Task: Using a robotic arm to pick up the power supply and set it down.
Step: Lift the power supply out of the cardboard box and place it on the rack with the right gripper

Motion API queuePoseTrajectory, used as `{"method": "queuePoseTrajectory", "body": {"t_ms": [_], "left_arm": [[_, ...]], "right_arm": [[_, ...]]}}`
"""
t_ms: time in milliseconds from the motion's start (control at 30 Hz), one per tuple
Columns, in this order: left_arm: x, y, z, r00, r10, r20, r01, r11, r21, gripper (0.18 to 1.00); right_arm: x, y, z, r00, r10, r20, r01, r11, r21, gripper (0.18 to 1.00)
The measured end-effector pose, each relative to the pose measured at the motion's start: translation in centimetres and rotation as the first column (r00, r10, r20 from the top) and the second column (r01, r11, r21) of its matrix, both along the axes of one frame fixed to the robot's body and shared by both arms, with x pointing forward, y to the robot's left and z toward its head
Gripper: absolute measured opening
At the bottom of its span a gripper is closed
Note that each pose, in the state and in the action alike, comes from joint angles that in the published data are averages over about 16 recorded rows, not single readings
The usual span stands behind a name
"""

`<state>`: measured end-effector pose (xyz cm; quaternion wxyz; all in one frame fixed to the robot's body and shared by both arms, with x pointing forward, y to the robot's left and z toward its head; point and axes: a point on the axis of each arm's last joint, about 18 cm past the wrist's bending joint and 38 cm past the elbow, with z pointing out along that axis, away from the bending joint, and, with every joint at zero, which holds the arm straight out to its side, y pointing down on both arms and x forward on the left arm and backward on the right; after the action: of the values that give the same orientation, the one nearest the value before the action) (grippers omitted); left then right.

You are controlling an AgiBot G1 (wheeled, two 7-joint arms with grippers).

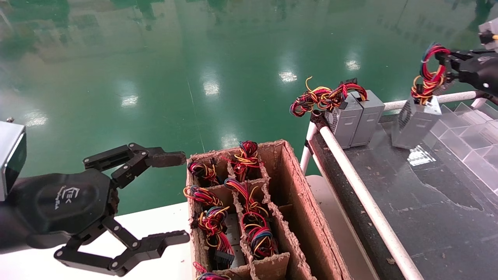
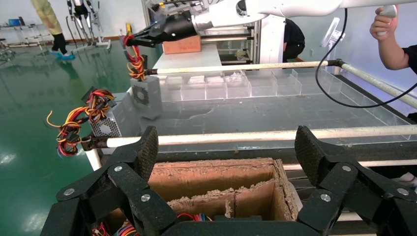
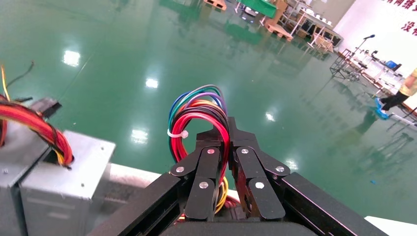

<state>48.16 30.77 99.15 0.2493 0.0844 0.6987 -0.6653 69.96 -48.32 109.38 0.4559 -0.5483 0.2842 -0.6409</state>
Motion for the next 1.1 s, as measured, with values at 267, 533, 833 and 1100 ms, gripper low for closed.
{"method": "queuePoseTrajectory", "body": {"t_ms": [267, 533, 833, 1100], "left_arm": [[0.0, 0.0, 0.0, 1.0, 0.0, 0.0, 0.0, 1.0, 0.0, 1.001], [0.0, 0.0, 0.0, 1.0, 0.0, 0.0, 0.0, 1.0, 0.0, 1.001], [0.0, 0.0, 0.0, 1.0, 0.0, 0.0, 0.0, 1.0, 0.0, 1.001], [0.0, 0.0, 0.0, 1.0, 0.0, 0.0, 0.0, 1.0, 0.0, 1.001]], "right_arm": [[1.5, 2.7, 0.7, 1.0, 0.014, 0.003, -0.014, 1.0, -0.014, 0.208], [2.7, 4.8, 0.6, 1.0, 0.023, -0.007, -0.023, 0.999, -0.03, 0.208], [3.2, 5.7, 0.3, 1.0, 0.018, -0.016, -0.019, 0.999, -0.039, 0.21], [3.2, 5.6, 0.3, 1.0, 0.017, -0.019, -0.018, 0.999, -0.042, 0.245]]}}
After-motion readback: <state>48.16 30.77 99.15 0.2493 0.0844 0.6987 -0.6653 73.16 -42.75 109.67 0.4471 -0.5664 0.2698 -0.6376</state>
